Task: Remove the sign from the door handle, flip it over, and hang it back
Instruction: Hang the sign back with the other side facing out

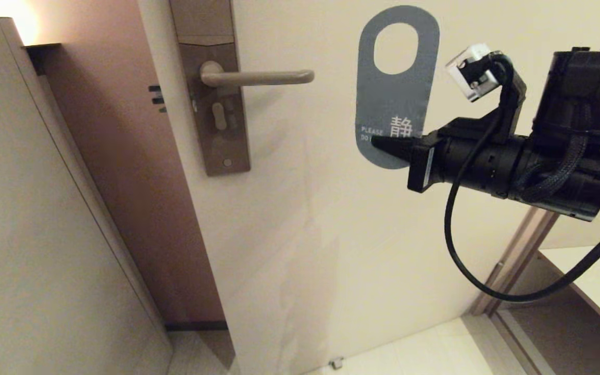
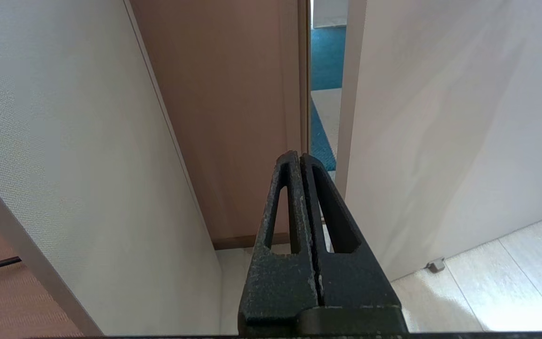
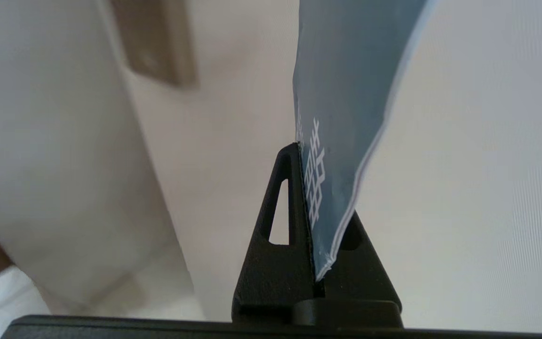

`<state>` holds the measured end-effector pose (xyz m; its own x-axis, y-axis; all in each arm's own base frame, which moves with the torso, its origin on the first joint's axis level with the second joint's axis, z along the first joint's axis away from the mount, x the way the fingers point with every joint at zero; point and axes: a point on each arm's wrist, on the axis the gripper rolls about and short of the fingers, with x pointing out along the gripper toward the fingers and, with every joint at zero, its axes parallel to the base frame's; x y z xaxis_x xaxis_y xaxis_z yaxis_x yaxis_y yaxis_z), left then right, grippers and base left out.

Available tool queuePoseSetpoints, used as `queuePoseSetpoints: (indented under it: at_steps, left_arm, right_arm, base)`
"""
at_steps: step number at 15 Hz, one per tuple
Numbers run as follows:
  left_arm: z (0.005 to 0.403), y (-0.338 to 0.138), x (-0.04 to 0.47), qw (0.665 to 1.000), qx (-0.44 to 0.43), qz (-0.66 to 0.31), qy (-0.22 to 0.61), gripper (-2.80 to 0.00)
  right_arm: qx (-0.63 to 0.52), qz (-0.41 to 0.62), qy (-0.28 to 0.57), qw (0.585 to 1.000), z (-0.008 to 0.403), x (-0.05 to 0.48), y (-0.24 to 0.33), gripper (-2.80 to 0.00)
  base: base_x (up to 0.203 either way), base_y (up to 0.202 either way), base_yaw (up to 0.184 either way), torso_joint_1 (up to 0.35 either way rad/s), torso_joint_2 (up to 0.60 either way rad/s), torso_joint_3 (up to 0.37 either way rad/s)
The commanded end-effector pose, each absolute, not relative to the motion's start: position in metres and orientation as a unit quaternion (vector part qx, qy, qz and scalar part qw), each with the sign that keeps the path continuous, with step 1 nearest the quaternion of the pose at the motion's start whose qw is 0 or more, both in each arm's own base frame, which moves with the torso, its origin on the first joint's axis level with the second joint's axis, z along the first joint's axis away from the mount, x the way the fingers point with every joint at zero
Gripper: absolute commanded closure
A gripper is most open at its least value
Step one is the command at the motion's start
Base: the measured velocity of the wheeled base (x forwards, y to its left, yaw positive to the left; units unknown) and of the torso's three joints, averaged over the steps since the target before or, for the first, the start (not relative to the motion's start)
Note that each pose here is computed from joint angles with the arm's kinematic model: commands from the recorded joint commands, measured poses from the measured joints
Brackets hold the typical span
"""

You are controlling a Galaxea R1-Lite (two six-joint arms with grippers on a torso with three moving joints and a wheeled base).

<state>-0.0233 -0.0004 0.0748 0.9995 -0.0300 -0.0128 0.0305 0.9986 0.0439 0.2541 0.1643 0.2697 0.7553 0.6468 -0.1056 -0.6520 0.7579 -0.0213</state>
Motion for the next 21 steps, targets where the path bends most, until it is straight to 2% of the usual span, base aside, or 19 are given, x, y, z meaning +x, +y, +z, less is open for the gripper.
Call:
queuePoseSetpoints:
  at_steps: [1, 9, 21]
  left_arm:
    - [0.075, 0.000, -0.023, 1.000, 0.022, -0.015, 0.007, 0.00]
    - [0.075, 0.000, -0.023, 1.000, 0.022, -0.015, 0.007, 0.00]
    - [0.075, 0.000, -0.023, 1.000, 0.022, -0.015, 0.007, 0.00]
  right_arm:
    - [-0.036, 0.329, 0.059, 0.942, 0.272, 0.251, 0.173, 0.00]
    - [-0.066, 0.261, 0.094, 0.958, 0.273, 0.251, 0.210, 0.00]
    - [-0.072, 0.240, 0.092, 0.964, 0.267, 0.258, 0.235, 0.00]
  base:
    - [0.000, 0.000, 0.000, 0.000, 0.00, 0.000]
    - [0.000, 0.000, 0.000, 0.000, 0.00, 0.000]
    - [0.000, 0.000, 0.000, 0.000, 0.00, 0.000]
